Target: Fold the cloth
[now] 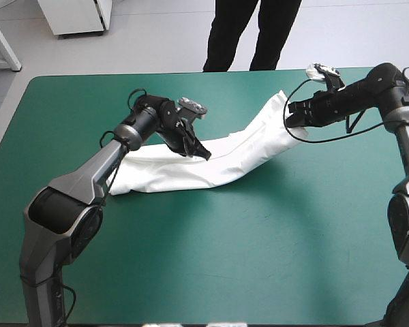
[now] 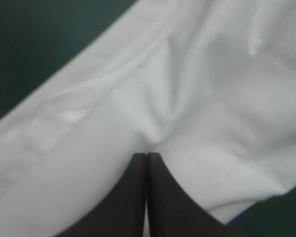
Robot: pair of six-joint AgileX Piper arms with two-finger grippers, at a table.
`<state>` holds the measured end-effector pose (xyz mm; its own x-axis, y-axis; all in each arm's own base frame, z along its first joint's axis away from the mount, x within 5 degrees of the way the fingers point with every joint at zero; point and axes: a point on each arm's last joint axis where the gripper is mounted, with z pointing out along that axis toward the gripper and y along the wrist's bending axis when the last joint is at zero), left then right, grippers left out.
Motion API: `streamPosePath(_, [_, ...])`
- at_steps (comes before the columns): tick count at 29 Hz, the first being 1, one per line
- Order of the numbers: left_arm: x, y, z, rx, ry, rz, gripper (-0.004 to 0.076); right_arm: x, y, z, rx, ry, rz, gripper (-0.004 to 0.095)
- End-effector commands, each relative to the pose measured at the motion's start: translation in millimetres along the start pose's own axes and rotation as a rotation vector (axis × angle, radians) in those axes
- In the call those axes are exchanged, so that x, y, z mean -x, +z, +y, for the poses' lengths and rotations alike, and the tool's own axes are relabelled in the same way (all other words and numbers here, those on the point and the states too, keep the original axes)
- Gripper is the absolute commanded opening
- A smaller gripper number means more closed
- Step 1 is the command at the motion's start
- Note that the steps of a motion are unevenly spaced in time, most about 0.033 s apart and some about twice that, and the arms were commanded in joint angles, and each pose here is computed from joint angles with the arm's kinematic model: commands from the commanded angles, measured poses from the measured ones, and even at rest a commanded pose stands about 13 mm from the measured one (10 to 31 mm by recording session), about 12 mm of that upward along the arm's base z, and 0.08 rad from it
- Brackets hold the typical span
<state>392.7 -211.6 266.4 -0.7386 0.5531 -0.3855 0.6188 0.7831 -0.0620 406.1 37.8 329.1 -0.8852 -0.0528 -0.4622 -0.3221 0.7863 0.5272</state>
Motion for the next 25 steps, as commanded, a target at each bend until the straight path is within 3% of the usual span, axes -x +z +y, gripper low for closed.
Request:
streamPosePath(1, [4.9, -91.5, 11.2, 0.118, -0.022, -0.153, -0.0009, 7.7, -29.0, 38.0, 0.092, -0.074, -0.103, -0.0017])
streamPosePath(7, [-37.9, -208.5, 55.1, 0.251, -0.173, -0.348, -0.0009, 12.6, -16.3, 81.4, 0.217, -0.134, -0.122, -0.0017])
streamPosePath(13, [-78.0, -281.4, 60.0, 0.371, -0.239, -0.490, -0.0009, 15.3, 15.1, 134.8, 0.296, -0.220, -0.122, -0.0017])
streamPosePath(19, [-102.0, -318.9, 54.3, 0.555, -0.253, -0.534, -0.0009, 11.1, 56.9, 184.3, 0.374, -0.295, -0.078, -0.0016])
streamPosePath(25, [-112.0, -331.5, 47.5, 0.579, -0.266, -0.549, -0.0009, 8.9, 103.3, 208.1, 0.421, -0.305, -0.022, -0.0017])
